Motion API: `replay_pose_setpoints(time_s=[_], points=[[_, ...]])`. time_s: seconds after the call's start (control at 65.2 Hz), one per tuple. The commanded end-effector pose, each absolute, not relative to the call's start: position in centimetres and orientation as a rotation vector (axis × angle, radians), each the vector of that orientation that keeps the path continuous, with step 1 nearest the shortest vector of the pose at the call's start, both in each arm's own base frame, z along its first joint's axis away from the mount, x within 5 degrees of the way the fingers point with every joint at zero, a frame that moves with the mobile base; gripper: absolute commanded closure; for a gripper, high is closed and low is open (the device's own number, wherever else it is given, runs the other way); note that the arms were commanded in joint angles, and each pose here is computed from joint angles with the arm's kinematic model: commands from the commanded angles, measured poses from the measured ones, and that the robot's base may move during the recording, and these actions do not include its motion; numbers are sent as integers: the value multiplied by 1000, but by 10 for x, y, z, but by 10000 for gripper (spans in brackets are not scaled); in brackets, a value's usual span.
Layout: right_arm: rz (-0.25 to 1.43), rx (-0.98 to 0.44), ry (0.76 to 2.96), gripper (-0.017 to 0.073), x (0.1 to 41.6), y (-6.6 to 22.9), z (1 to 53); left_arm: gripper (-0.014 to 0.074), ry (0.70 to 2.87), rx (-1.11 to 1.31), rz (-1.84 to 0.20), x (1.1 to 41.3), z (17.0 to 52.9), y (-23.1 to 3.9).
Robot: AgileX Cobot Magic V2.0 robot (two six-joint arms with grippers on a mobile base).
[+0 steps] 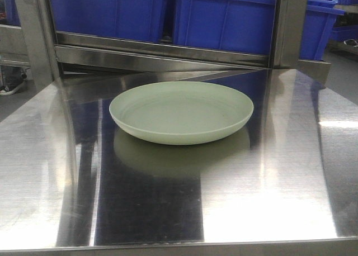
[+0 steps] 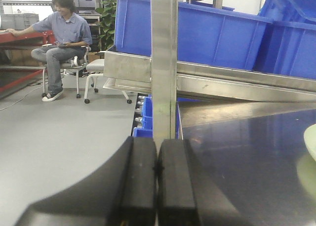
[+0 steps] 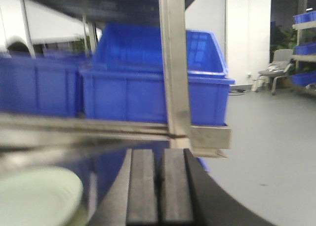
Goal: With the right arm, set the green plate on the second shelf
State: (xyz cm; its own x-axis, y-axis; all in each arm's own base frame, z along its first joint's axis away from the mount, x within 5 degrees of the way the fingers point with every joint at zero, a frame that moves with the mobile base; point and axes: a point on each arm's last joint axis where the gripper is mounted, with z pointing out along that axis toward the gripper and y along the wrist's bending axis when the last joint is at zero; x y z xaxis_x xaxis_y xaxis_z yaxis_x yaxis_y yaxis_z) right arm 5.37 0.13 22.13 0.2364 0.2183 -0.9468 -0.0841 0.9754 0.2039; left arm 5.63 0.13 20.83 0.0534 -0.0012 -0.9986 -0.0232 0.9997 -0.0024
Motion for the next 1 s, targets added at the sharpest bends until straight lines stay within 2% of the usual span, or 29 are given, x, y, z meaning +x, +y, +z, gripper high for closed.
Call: replay_pose_setpoints(time_s=[0.0, 0.061, 0.138, 0.245, 0.429, 0.598, 0.72, 0.797, 0.904, 0.981], points=[[371, 214, 1138, 510, 43, 0, 259, 463, 1448, -21, 11, 56, 204, 1], [392, 205, 1168, 510, 37, 2, 283, 463, 1448, -21, 11, 56, 204, 1], [339, 160, 1243, 510, 37, 2, 314, 463, 1448, -21, 11, 56, 204, 1], [320, 120, 1295, 510, 53, 5, 358, 463, 1448, -21, 11, 56, 204, 1], [377, 100, 1722, 503, 145, 30, 394, 463, 1448, -21, 11, 56, 204, 1], [360, -118, 2075, 502, 230, 91, 397, 463, 1448, -21, 11, 56, 204, 1], [289, -178, 2349, 498, 294, 132, 367, 463, 1448, -21, 11, 56, 204, 1], [245, -183, 2461, 494, 323, 145, 350, 463, 1448, -21, 11, 56, 204, 1], [203, -184, 2576, 384, 356, 160, 333, 463, 1448, -21, 11, 56, 204, 1], [205, -176, 2629, 214, 375, 170, 327, 463, 1448, -21, 11, 56, 204, 1]])
